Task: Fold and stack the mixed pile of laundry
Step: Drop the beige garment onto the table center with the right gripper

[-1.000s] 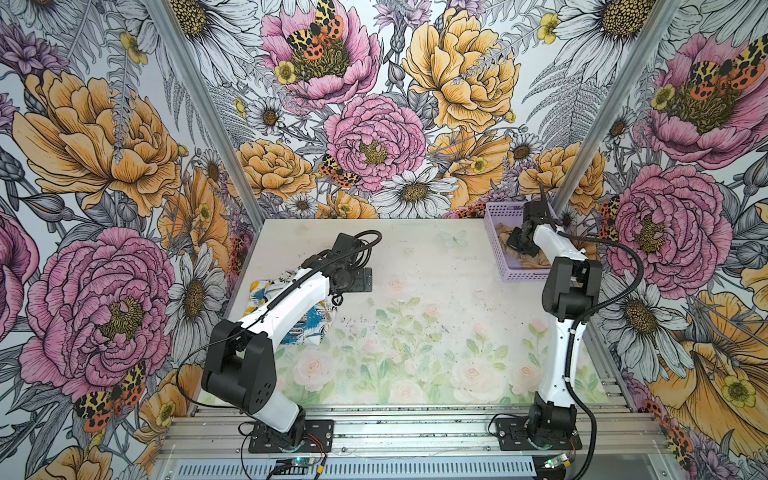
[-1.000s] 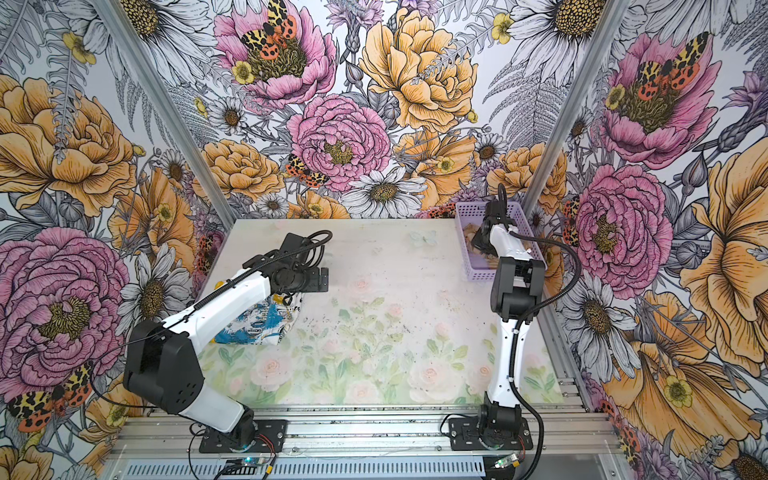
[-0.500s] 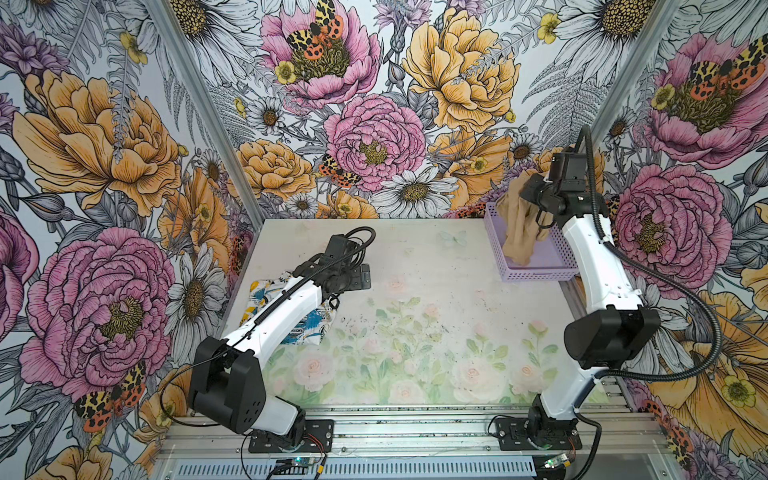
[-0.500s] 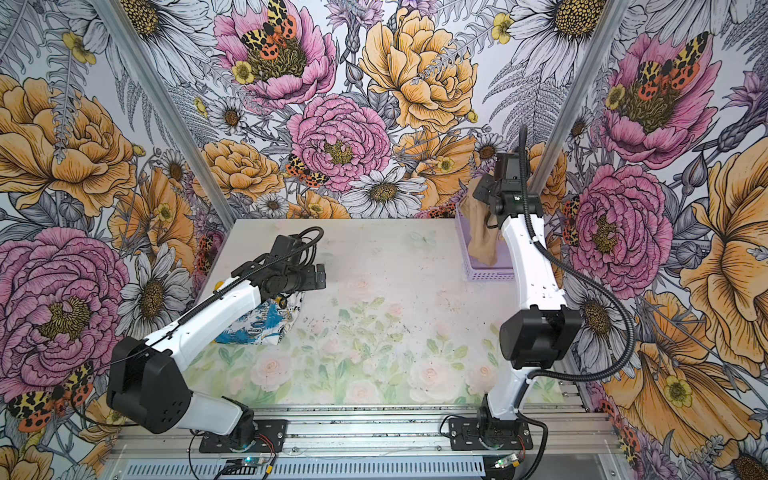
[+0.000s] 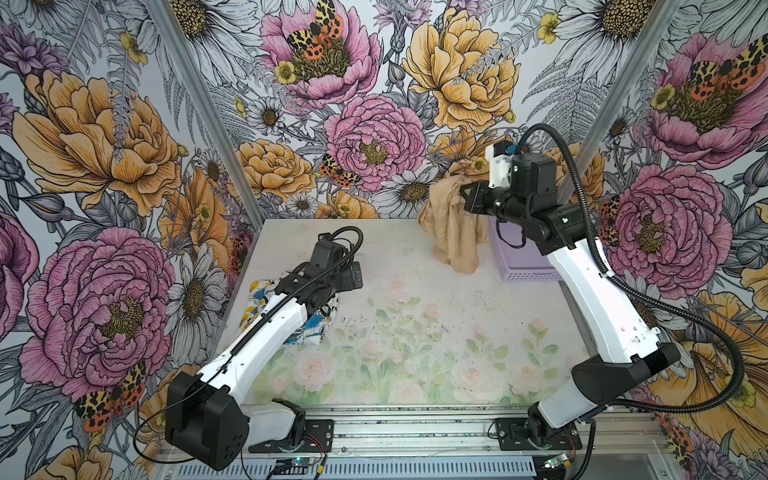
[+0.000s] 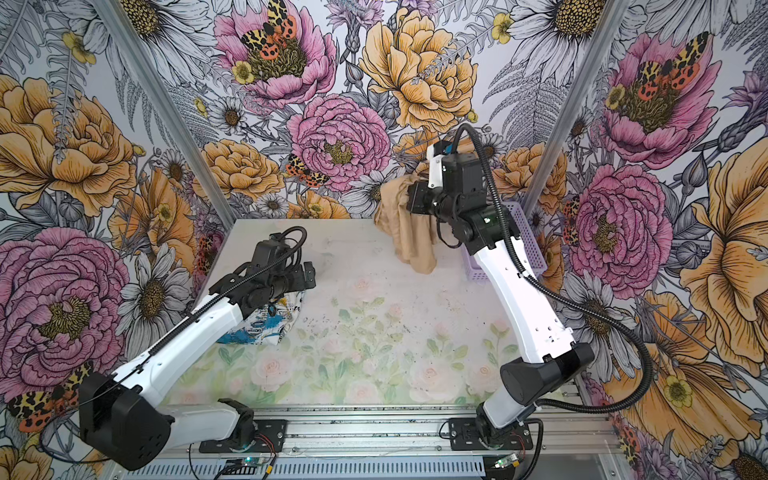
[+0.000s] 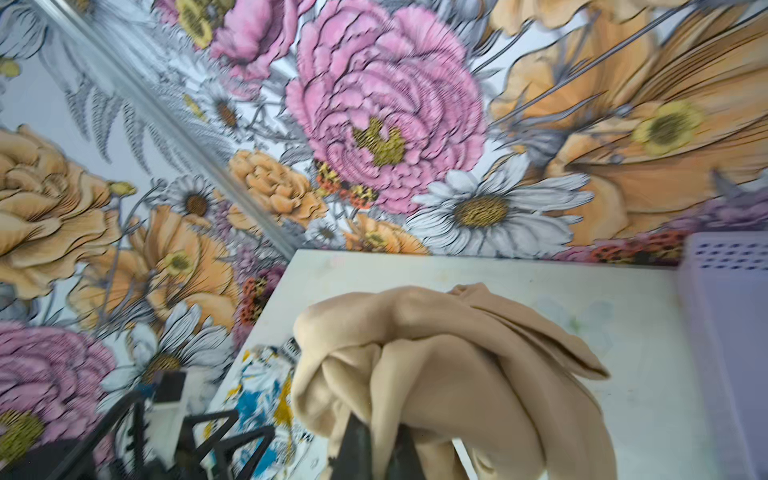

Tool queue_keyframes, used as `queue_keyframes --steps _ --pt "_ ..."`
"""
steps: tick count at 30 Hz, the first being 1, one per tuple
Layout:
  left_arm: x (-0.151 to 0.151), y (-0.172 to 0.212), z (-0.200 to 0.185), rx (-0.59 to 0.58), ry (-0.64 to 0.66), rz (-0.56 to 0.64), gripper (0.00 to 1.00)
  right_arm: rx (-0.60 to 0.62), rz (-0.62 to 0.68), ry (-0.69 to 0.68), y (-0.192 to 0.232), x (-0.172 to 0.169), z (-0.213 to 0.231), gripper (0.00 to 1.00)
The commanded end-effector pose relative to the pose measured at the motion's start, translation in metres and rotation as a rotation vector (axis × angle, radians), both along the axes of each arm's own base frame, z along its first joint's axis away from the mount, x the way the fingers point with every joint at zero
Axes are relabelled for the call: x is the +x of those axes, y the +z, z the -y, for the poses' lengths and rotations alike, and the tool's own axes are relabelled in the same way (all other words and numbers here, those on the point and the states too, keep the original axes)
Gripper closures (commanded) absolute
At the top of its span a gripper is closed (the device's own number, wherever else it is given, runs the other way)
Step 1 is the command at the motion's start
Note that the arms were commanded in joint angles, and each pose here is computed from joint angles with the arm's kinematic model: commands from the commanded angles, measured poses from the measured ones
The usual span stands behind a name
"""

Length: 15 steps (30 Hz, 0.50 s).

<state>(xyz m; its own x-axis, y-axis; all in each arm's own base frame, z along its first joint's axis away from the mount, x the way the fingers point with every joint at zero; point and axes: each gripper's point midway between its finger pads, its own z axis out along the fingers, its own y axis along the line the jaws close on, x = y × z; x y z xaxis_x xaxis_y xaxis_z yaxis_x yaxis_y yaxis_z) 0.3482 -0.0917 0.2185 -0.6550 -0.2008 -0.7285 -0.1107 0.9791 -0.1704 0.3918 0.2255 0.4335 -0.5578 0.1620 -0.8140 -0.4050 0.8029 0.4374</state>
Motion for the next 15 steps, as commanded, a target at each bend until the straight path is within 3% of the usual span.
queue_keyframes --steps 1,5,9,11,15 --pt "-0.003 0.015 -0.025 -0.003 0.098 0.068 0.01 0.111 -0.071 0.15 0.003 -0.033 -0.027 1.0" --pt "-0.011 0.02 -0.042 0.005 0.139 0.088 0.01 0.133 -0.204 0.164 -0.048 -0.04 -0.032 1.0" --pt "-0.01 0.014 -0.039 -0.002 0.121 0.067 0.01 0.063 -0.417 0.107 -0.144 -0.04 -0.018 0.98" --pt "-0.008 0.008 -0.028 -0.006 0.091 0.045 0.01 -0.037 -0.522 -0.038 -0.201 -0.042 0.017 0.8" --pt "-0.004 -0.012 0.015 -0.007 -0.025 -0.018 0.01 -0.22 -0.521 -0.259 -0.237 -0.049 0.07 0.53"
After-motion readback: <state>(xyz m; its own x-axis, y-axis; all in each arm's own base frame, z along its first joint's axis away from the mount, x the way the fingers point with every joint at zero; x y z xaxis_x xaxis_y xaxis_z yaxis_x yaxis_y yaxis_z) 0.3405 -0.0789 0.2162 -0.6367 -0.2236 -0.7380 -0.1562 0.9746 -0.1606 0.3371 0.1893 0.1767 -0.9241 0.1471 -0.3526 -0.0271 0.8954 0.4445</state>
